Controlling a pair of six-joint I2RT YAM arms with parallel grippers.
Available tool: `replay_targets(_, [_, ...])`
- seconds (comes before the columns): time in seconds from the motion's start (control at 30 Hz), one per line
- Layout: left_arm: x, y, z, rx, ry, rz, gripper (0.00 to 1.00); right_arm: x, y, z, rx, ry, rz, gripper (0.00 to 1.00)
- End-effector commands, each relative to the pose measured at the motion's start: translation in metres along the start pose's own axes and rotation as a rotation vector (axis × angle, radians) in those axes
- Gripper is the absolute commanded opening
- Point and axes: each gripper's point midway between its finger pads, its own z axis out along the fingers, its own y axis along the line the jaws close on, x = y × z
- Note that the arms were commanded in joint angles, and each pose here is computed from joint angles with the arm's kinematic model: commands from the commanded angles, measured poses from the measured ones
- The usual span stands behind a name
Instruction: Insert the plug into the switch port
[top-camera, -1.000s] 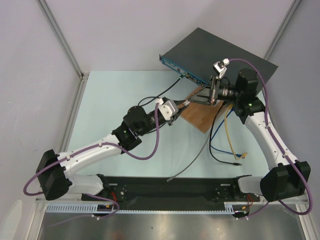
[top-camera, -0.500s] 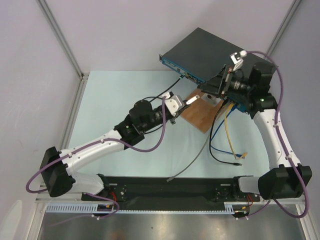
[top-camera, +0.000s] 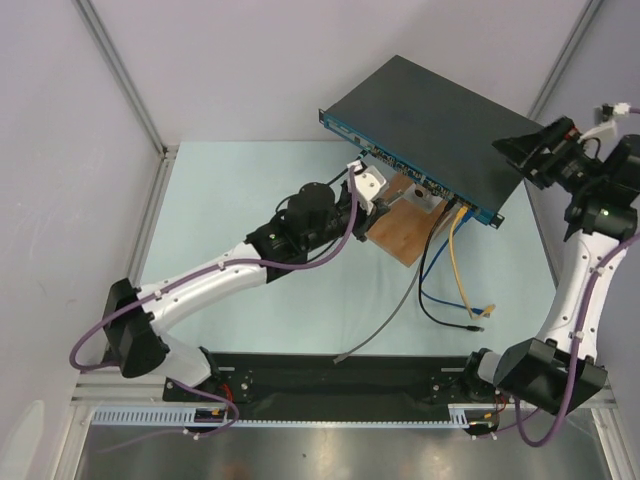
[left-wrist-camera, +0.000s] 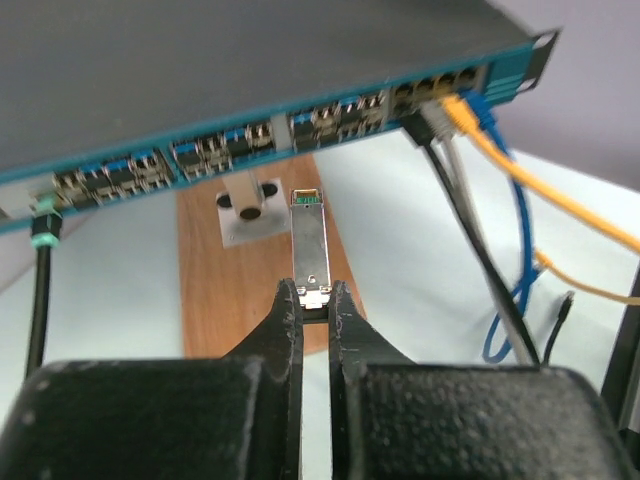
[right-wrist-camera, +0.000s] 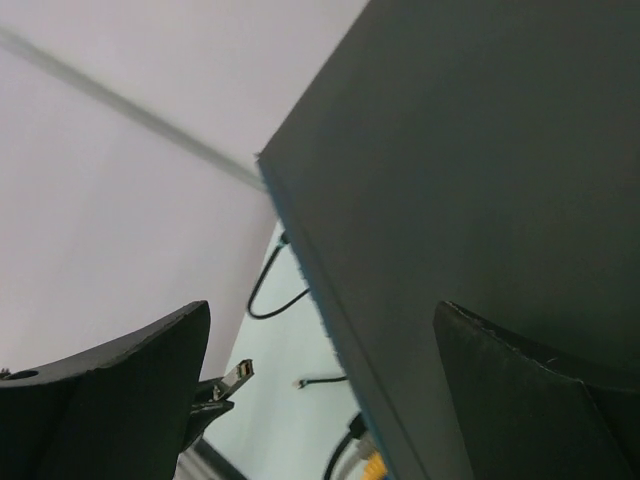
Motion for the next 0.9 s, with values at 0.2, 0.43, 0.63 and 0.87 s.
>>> replay_targets(0.2, [0.005,0.006,0.028,-0.048,-0.013,-0.023,0.0,0.005,-0.059,-0.049,0.144,-0.005,0.071,1.0])
replay_targets(0.43, [0.007,0.01,0.05,-0.078,-0.005,-0.037,0.0,0.032,-0.083,-0.045,0.137,0.054,0.14,1.0])
replay_targets(0.63, [0.008,0.013,0.062,-0.095,0.001,-0.038,0.0,0.048,-0.1,-0.043,0.154,0.089,0.182,1.0])
replay_targets(0.87, [0.008,0.017,0.072,-0.121,0.005,-0.047,0.0,0.058,-0.098,-0.029,0.062,0.099,0.254,0.92])
